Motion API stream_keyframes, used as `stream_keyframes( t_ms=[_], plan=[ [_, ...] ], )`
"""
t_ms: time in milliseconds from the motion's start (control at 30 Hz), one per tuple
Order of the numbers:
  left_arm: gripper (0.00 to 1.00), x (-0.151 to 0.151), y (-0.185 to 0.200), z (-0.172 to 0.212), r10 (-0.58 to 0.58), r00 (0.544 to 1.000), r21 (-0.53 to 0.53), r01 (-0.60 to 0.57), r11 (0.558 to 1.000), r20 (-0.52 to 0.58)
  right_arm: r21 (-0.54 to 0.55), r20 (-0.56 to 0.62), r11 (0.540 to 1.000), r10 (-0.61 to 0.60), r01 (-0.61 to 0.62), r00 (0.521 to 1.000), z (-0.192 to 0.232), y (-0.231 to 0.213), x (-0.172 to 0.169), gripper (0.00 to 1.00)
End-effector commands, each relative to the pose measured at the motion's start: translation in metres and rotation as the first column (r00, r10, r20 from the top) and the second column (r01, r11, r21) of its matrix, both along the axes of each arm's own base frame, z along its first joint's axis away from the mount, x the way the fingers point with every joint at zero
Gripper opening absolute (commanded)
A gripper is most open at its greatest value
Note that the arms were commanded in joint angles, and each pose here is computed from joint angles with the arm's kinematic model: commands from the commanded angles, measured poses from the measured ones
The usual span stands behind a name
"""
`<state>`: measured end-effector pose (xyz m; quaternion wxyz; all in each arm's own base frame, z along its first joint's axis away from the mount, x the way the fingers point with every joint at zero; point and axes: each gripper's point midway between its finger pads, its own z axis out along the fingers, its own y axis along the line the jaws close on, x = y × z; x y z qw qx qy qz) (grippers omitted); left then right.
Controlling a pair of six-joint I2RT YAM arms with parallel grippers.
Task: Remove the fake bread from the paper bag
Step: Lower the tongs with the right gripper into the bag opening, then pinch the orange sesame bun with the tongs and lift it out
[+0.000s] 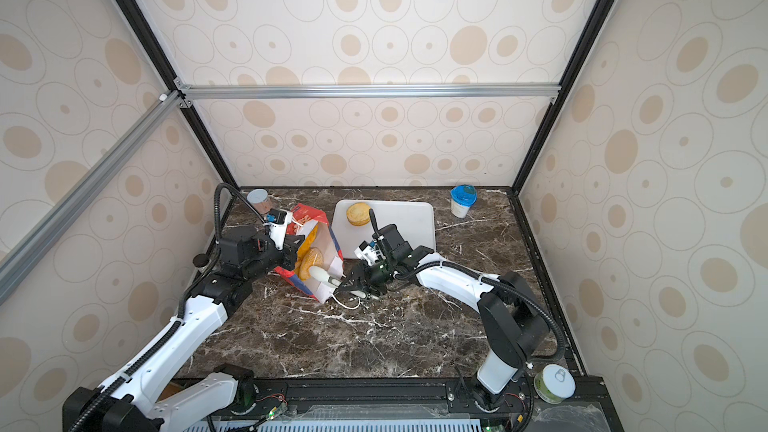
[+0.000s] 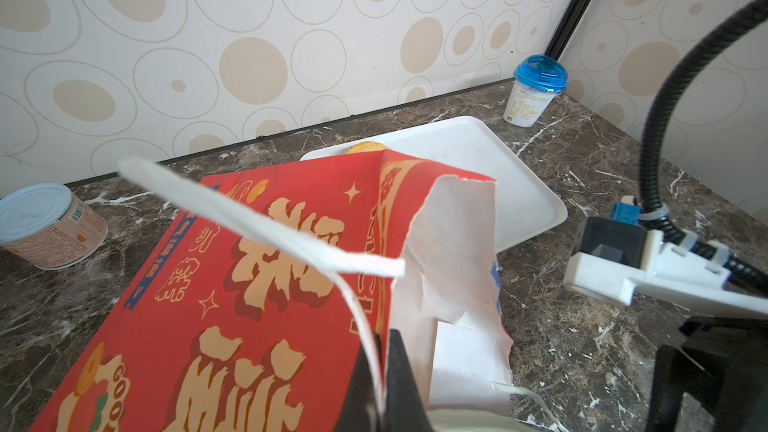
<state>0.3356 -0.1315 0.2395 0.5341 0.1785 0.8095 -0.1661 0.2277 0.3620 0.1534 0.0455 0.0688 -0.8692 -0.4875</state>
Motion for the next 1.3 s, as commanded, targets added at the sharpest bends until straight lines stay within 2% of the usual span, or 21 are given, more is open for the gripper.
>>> stream_keyframes(
  t_ms=[0,233,333,467,600,700,767,833,933,1133,1267],
  plan=[
    [0.00,-0.001,-0.003,0.028,-0.010,0.996,-0.028,0.013,1.000,0.090,0.036,0.015,0.999,0.017,-0.018,1.000,0.007,0.009,0.010,0.47],
    [0.00,-0.004,-0.006,0.028,-0.022,0.996,-0.038,0.026,0.999,0.091,0.036,0.010,0.999,0.026,-0.026,1.000,0.000,0.021,0.022,0.50],
    [0.00,-0.006,-0.008,0.026,-0.032,0.996,-0.039,0.035,0.999,0.087,0.032,-0.003,0.999,0.033,-0.033,0.999,-0.008,0.026,0.027,0.58],
    [0.00,-0.008,-0.009,0.024,-0.037,0.996,-0.041,0.040,0.998,0.086,0.029,-0.017,0.999,0.034,-0.033,0.999,-0.018,0.031,0.032,0.54],
    [0.00,-0.009,-0.008,0.023,-0.030,0.996,-0.042,0.034,0.999,0.085,0.033,-0.027,0.999,0.031,-0.030,0.999,-0.021,0.033,0.034,0.41],
    [0.00,-0.009,-0.007,0.021,-0.021,0.996,-0.043,0.025,0.999,0.084,0.038,-0.027,0.999,0.036,-0.035,0.999,-0.020,0.032,0.033,0.26],
    [0.00,-0.008,-0.006,0.019,-0.014,0.997,-0.045,0.018,0.999,0.080,0.034,-0.021,0.999,0.039,-0.038,0.999,-0.017,0.030,0.032,0.12],
    [0.00,-0.007,-0.005,0.016,-0.003,0.997,-0.047,0.006,0.999,0.074,0.026,-0.008,0.999,0.044,-0.043,0.999,-0.013,0.025,0.029,0.04],
    [0.00,-0.003,0.000,0.013,0.037,0.997,-0.049,-0.034,0.998,0.066,0.003,0.026,0.998,0.060,-0.060,0.998,-0.005,0.016,0.022,0.00],
    [0.00,0.012,0.008,0.017,0.115,0.991,-0.062,-0.110,0.992,0.074,-0.011,0.072,0.995,0.098,-0.097,0.993,0.015,0.001,0.005,0.00],
    [0.00,0.027,0.022,0.020,0.208,0.975,-0.048,-0.205,0.978,0.079,-0.021,0.097,0.993,0.116,-0.114,0.988,0.025,-0.006,-0.002,0.00]
  ],
)
